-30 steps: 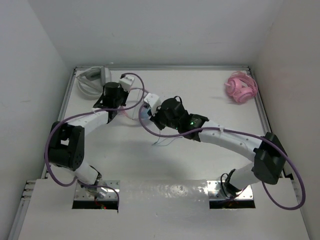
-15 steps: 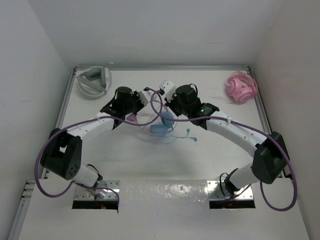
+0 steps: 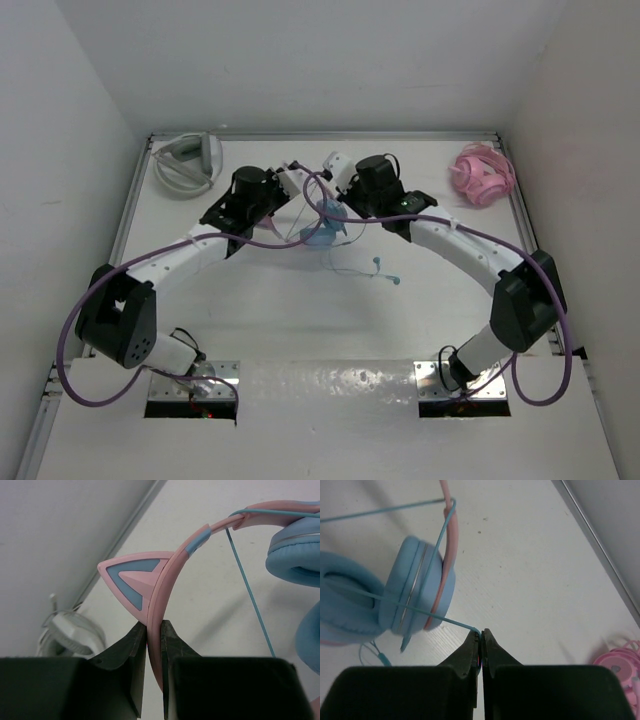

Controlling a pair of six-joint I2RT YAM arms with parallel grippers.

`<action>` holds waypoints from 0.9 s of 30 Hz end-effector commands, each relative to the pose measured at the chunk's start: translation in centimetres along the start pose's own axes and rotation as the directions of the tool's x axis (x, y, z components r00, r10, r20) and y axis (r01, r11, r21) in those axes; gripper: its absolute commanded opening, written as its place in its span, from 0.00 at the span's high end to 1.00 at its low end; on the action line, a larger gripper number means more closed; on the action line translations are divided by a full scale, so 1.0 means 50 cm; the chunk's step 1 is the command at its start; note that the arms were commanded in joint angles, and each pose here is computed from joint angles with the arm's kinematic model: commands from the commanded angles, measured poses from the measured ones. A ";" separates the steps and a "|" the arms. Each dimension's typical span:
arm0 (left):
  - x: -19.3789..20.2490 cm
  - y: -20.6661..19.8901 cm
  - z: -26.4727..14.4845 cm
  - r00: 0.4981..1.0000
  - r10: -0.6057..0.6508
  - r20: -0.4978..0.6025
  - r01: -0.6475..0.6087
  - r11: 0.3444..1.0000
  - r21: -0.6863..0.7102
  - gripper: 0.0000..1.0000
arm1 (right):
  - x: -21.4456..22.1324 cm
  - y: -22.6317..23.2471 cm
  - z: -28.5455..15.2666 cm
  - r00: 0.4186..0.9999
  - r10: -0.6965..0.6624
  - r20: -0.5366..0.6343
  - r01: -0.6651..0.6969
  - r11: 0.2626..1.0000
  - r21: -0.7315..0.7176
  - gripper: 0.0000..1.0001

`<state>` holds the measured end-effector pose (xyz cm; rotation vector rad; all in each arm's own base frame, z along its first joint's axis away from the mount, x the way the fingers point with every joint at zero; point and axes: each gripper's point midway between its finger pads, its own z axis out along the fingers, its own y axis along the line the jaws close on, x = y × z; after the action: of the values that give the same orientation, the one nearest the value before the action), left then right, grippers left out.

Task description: Wrap the headphones

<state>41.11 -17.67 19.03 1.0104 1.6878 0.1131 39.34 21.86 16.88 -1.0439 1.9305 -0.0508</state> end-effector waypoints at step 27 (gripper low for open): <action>-0.068 -0.118 -0.062 1.000 0.015 0.002 -0.015 0.941 0.337 1.00 | -0.143 -0.226 -0.044 0.864 -0.128 0.487 0.006 0.970 0.243 1.00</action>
<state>39.29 -22.01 21.84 1.1354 1.6368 -0.0245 43.59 20.17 21.77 -0.9691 1.5677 0.0510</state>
